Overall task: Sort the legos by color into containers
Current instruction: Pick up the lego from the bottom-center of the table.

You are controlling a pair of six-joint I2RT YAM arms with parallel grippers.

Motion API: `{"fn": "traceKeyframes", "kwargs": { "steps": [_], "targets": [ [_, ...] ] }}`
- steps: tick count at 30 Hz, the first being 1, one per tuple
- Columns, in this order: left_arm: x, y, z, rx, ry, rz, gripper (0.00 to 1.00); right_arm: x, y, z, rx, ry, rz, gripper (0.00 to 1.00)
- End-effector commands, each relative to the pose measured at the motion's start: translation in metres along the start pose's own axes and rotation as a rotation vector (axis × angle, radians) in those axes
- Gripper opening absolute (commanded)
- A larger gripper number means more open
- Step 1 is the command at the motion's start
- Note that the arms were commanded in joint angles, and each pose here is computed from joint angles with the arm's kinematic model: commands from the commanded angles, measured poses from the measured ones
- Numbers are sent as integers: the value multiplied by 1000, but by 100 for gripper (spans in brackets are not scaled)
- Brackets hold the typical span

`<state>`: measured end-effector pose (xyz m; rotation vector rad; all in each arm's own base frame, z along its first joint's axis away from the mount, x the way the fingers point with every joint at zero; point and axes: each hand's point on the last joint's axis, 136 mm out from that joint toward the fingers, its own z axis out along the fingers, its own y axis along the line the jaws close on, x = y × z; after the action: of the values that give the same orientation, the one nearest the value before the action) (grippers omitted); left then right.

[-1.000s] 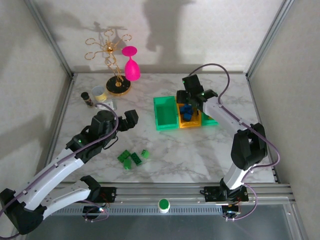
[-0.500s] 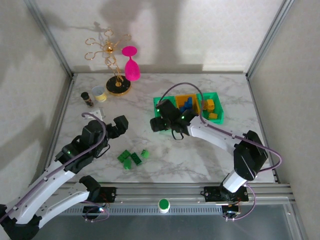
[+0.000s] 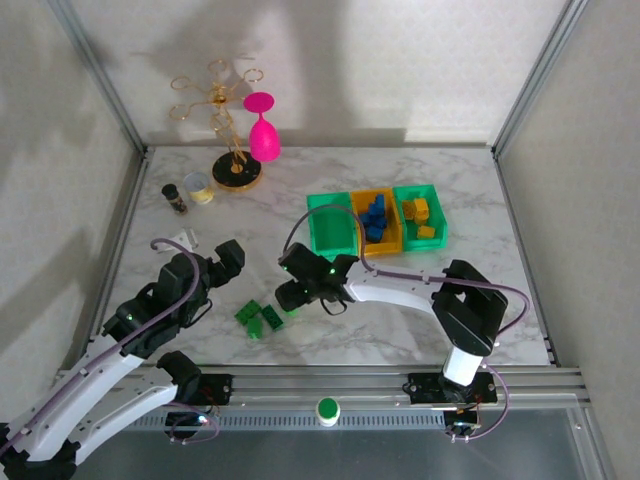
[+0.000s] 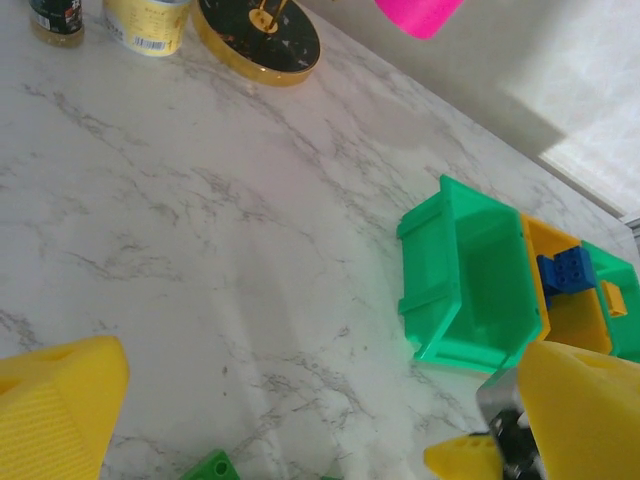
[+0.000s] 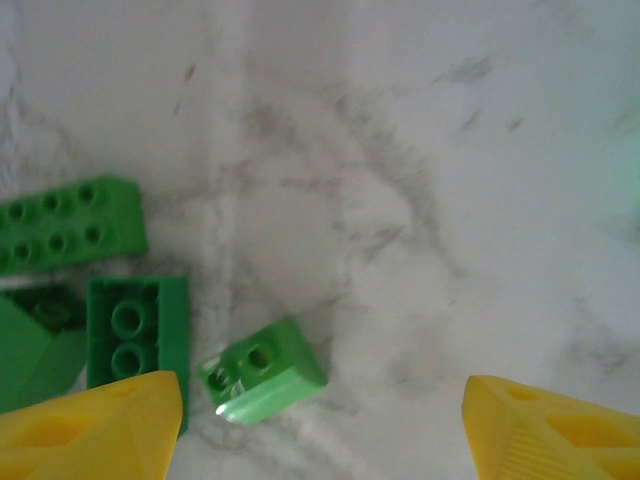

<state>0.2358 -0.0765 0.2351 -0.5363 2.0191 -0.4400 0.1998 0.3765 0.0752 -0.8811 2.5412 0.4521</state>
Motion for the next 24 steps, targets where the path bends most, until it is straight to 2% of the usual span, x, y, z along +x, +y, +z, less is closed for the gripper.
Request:
{"fn": "traceKeyframes", "kwargs": {
  "steps": [1, 10, 18, 24],
  "targets": [
    [4, 9, 1, -31, -3, -1, 100, 19, 11, 10, -49, 37, -46, 73],
    [2, 10, 1, -38, -9, -1, 99, 44, 17, 23, -84, 74, -83, 73],
    [-1, 9, -1, -38, -20, 4, 100, 36, 13, 38, -32, 73, -97, 72],
    [2, 10, 1, -40, -13, 7, 100, 25, 8, 47, 29, 63, -110, 68]
  ]
}}
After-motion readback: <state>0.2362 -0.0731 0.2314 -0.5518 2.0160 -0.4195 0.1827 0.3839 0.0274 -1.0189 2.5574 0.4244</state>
